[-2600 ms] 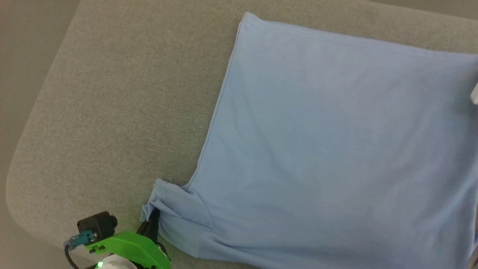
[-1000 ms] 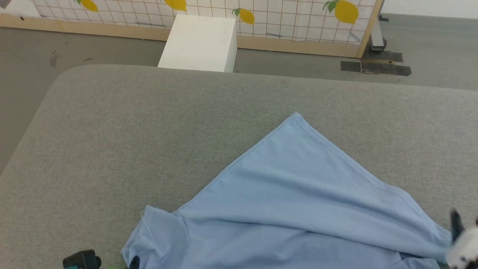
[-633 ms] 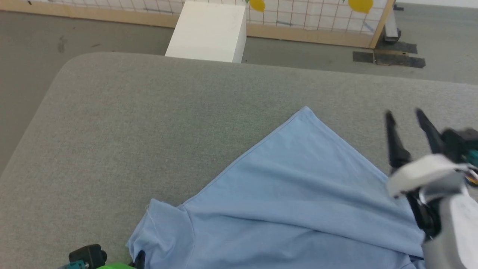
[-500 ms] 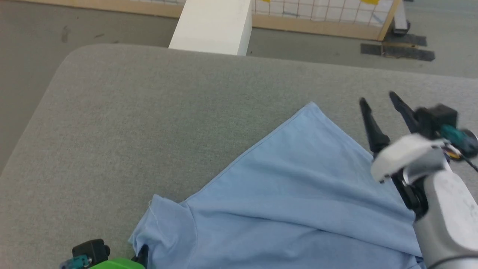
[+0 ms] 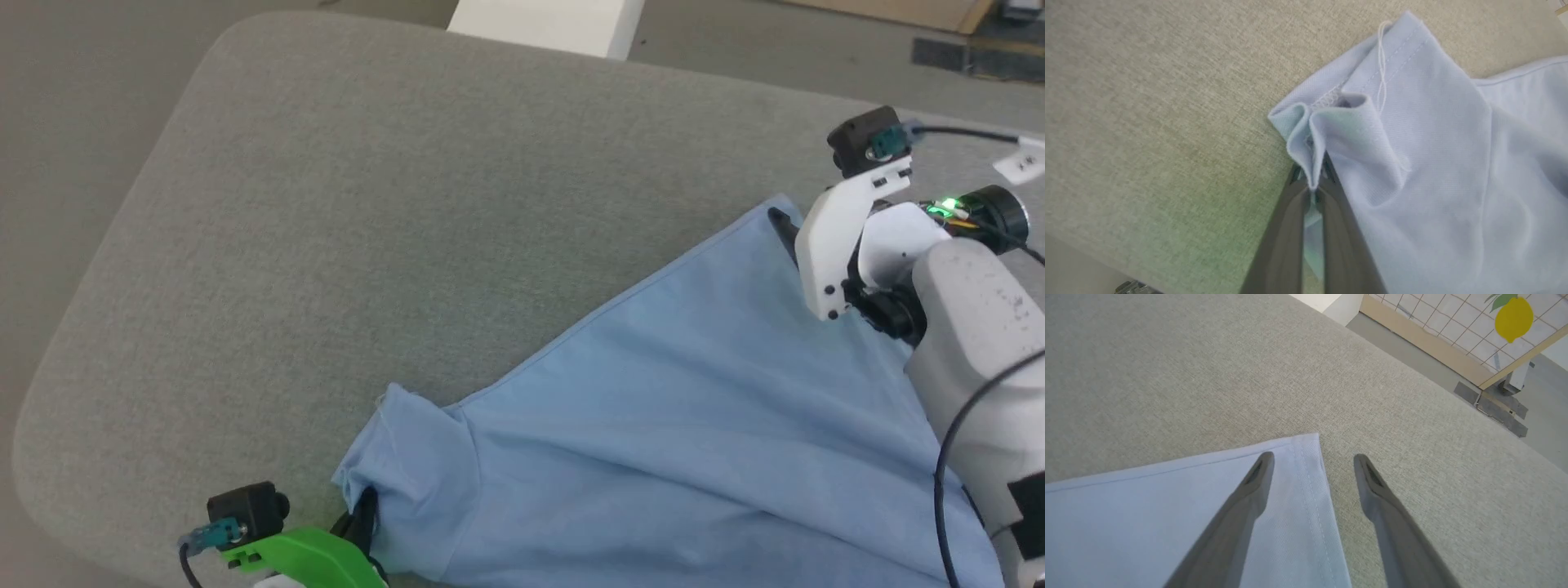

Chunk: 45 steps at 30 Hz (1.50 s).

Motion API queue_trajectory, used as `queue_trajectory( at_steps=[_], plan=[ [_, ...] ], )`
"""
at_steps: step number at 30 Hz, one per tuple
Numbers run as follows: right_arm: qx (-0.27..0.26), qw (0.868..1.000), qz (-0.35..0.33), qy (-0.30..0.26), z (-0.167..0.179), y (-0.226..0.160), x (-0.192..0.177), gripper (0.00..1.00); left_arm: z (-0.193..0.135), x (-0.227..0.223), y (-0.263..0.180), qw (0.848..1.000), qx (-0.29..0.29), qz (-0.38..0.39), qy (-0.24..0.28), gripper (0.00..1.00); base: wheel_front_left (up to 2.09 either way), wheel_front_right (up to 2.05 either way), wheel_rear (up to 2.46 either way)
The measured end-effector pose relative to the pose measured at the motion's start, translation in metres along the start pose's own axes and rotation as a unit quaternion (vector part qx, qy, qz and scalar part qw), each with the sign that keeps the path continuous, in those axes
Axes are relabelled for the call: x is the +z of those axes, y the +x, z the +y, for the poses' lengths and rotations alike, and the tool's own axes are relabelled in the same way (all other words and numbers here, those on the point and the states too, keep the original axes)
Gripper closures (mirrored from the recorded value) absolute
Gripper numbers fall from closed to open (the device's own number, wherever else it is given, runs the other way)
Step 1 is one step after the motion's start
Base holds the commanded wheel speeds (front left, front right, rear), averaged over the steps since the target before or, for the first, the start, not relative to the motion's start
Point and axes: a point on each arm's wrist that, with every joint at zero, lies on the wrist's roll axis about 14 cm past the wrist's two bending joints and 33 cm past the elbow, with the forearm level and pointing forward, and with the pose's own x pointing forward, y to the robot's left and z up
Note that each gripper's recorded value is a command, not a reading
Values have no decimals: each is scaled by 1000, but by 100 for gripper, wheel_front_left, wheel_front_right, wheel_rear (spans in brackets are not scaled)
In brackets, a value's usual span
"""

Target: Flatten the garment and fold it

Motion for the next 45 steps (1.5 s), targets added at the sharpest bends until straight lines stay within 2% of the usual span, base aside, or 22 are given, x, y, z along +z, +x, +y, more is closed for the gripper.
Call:
queue_trajectory(
  at_steps=[3,8,9,10,11,12,16,20,23,30,33,40,45],
  plan=[
    [8,998,63,-13,5,15,-13,0,2,-2,2,1000,6,0,-2,100,0,0,0],
    [15,987,159,-24,8,30,-36,2,6,-7,4,1000,16,6,-8,100,0,0,0],
    [16,985,169,-23,8,32,-36,46,6,-7,4,1000,18,4,-9,100,0,0,0],
    [15,984,179,-22,8,33,-36,69,7,-8,4,1000,21,4,-11,100,0,0,0],
    [16,982,185,-20,9,34,-35,87,8,-8,4,1000,23,4,-12,100,0,0,0],
    [18,983,184,-16,10,36,-34,100,9,-9,4,1000,25,5,-13,100,0,0,0],
    [19,990,141,5,11,35,-26,100,10,-8,3,1000,25,0,-14,100,0,0,0],
    [12,998,50,47,12,26,-22,100,8,-3,1,1000,18,-9,-12,100,0,0,0],
    [3,997,-30,71,14,11,-14,100,11,1,-3,1000,17,-15,-6,100,0,0,0],
    [-21,979,-166,117,19,-44,-12,100,8,4,-9,1000,1,-14,12,100,0,0,0],
    [-57,968,-204,137,6,-84,-27,100,-5,12,-8,999,-22,-24,27,100,0,0,0],
    [-133,946,-242,169,-20,-157,-53,100,-37,44,-8,993,-73,-84,46,100,0,0,0],
    [-170,936,-258,170,-34,-198,-51,100,-80,84,-13,977,-142,-152,43,100,0,0,0]
  ],
)
